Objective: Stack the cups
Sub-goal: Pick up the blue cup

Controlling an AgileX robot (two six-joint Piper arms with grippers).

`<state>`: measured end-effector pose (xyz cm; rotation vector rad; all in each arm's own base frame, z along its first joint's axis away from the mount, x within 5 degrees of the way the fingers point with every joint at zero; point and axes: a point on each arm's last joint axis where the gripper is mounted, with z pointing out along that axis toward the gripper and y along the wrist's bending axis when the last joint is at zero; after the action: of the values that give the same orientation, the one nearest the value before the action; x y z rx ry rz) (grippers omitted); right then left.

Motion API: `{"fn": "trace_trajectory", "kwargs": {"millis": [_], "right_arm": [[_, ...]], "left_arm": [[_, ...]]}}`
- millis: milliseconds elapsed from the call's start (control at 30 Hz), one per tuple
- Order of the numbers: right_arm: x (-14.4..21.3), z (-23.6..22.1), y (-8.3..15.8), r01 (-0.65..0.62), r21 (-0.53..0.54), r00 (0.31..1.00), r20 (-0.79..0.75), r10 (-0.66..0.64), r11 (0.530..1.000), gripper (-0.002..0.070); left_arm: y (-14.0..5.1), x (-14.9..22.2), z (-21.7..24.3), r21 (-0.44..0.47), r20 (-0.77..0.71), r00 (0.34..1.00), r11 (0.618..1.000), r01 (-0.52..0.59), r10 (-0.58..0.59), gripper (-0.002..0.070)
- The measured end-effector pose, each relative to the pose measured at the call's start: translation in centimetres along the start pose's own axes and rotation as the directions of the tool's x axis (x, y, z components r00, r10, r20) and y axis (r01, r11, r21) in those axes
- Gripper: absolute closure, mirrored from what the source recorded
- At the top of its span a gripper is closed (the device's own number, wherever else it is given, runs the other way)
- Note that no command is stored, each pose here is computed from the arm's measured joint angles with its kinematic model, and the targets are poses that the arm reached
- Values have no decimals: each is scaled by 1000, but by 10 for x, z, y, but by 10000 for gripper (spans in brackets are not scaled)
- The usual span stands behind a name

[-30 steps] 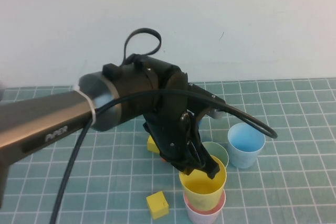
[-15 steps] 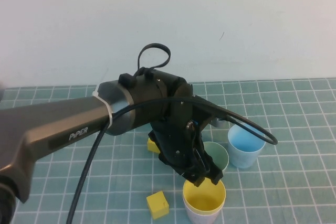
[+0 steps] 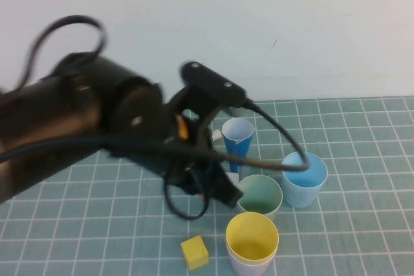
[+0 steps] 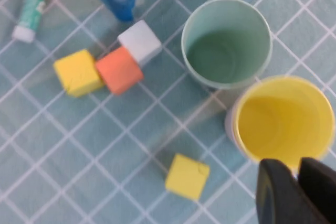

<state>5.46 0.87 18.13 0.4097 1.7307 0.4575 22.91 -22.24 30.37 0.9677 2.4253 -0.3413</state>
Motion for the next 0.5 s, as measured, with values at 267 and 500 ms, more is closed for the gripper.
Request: {"fn": "trace_trajectory", "kwargs": {"millis": [267, 500], "right_arm": [[-23, -7, 21, 275, -44, 958, -73, -278, 960, 679], [-70, 10, 53, 487, -145, 797, -329, -506, 861, 679]], "left_arm": [[-1, 58, -50, -4, 105, 994, 1000, 14, -14, 671], [-1, 109, -74, 1, 157, 987, 999, 43, -43, 673]]}}
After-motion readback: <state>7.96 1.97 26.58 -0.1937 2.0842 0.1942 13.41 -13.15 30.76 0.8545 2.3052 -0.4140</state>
